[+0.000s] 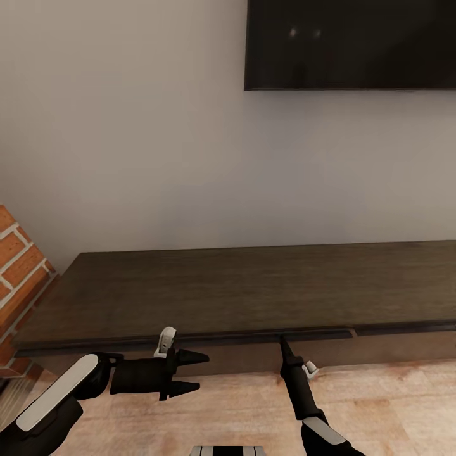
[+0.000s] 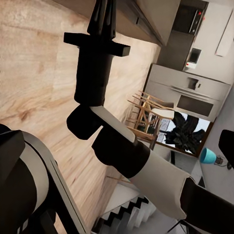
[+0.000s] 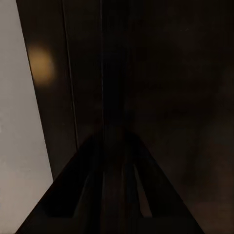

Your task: Place each of the two pumpkins and all three candles from the living room inside a cabinet in the living room (use any cabinet), then make sure every cabinet is closed, and position the cauldron so it is next to a table in the living room.

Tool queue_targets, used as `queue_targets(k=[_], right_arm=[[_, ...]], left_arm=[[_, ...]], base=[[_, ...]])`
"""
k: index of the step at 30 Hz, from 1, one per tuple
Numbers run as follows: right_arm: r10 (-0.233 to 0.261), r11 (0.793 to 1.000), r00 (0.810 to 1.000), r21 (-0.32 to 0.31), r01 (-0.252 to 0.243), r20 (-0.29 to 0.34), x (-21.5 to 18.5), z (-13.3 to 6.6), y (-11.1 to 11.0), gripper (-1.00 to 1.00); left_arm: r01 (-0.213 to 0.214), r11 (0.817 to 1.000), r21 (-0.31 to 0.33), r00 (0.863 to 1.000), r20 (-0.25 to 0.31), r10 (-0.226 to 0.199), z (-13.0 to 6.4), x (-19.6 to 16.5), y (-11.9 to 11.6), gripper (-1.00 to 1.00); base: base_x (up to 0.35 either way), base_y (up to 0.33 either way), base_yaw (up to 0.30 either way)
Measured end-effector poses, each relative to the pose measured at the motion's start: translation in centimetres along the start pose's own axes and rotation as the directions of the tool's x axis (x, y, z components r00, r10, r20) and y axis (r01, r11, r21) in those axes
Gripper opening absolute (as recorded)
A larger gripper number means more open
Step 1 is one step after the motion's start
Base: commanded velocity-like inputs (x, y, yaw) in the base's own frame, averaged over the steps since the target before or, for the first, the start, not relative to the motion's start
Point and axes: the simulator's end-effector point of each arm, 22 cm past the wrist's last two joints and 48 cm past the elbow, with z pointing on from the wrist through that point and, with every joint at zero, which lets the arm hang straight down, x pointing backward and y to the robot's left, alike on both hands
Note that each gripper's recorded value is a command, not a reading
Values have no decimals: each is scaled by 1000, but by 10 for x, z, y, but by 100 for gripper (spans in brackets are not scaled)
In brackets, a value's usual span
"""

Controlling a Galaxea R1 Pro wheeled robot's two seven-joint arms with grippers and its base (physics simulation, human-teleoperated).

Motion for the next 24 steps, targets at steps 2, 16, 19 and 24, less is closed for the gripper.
queue_targets(k=[2,16,19,24], right_arm=[[0,1000,1000,0,0,0,0,0,0,-100],[-4,1000,1000,1,4,0,-1,1,0,-100],[-3,1000,1000,1,3,0,-1,1,0,-100],[-2,1000,1000,1,2,1,-1,1,0,-100]], left_arm=[[0,1000,0,1000,0,0,0,0,0,100],[0,1000,0,1000,0,0,0,0,0,100],[0,1000,0,1000,0,0,0,0,0,100],[0,1000,0,1000,0,0,0,0,0,100]], base=[[-3,0,0],[-46,0,0],[-48,0,0],[-49,0,0]])
